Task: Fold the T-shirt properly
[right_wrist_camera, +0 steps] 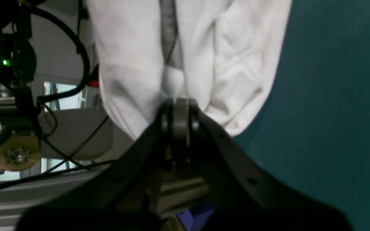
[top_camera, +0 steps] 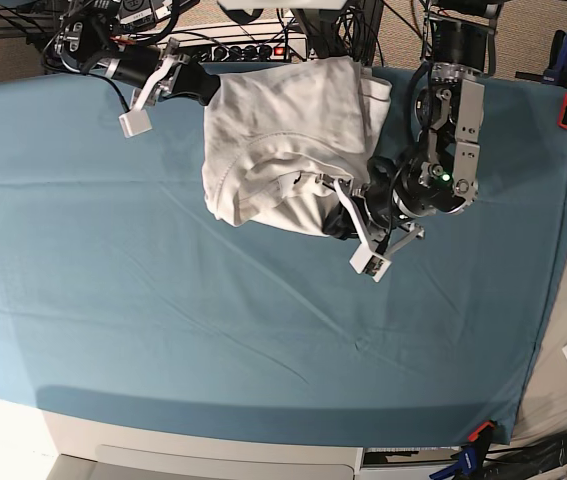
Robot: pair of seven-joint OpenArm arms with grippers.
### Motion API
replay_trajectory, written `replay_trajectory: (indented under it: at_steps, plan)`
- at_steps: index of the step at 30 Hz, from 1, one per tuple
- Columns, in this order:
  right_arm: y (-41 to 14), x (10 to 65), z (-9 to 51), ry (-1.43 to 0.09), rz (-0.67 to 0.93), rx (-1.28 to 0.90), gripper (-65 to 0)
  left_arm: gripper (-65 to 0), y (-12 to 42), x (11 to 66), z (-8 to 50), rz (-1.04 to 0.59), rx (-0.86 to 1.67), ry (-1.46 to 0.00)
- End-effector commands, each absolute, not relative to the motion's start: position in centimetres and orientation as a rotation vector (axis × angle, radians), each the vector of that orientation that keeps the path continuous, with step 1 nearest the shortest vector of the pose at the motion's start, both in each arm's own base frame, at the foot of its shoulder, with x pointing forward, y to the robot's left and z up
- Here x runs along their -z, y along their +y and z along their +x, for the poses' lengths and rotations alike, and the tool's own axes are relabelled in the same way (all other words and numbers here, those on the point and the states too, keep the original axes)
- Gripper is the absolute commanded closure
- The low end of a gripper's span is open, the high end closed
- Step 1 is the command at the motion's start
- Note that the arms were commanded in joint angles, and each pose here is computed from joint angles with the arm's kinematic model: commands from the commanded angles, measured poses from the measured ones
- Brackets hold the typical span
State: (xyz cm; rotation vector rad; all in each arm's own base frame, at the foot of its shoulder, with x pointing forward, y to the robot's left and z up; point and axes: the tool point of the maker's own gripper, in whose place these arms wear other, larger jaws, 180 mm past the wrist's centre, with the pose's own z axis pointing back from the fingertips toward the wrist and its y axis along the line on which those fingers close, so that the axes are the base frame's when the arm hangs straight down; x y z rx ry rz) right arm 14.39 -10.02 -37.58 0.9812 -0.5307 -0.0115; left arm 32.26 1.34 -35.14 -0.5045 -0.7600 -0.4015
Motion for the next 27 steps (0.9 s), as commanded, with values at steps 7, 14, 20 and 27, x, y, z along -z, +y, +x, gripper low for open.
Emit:
replay_trajectory:
  at_steps: [7, 14, 20, 27]
  plan:
    - [-10.4, 37.8, 14.1, -0.521, 0.952, -0.003, -18.3, -21.5, 1.5, 33.4, 33.5, -0.508, 0.403, -0.827]
    - [-17.0, 36.1, 17.4, -0.680, 0.803, 0.073, -23.0, -24.5, 5.1, 32.6, 34.6, -0.388, 0.425, -0.864]
    - [-26.3, 32.4, 19.5, -0.835, 0.578, 0.107, -22.9, -24.4, 12.9, 32.3, 35.0, -0.209, 0.369, -0.834]
    - [-31.0, 31.4, 16.2, -0.810, 0.459, 0.151, -22.9, -6.7, 22.7, 32.7, 30.2, -0.107, 0.198, -0.759]
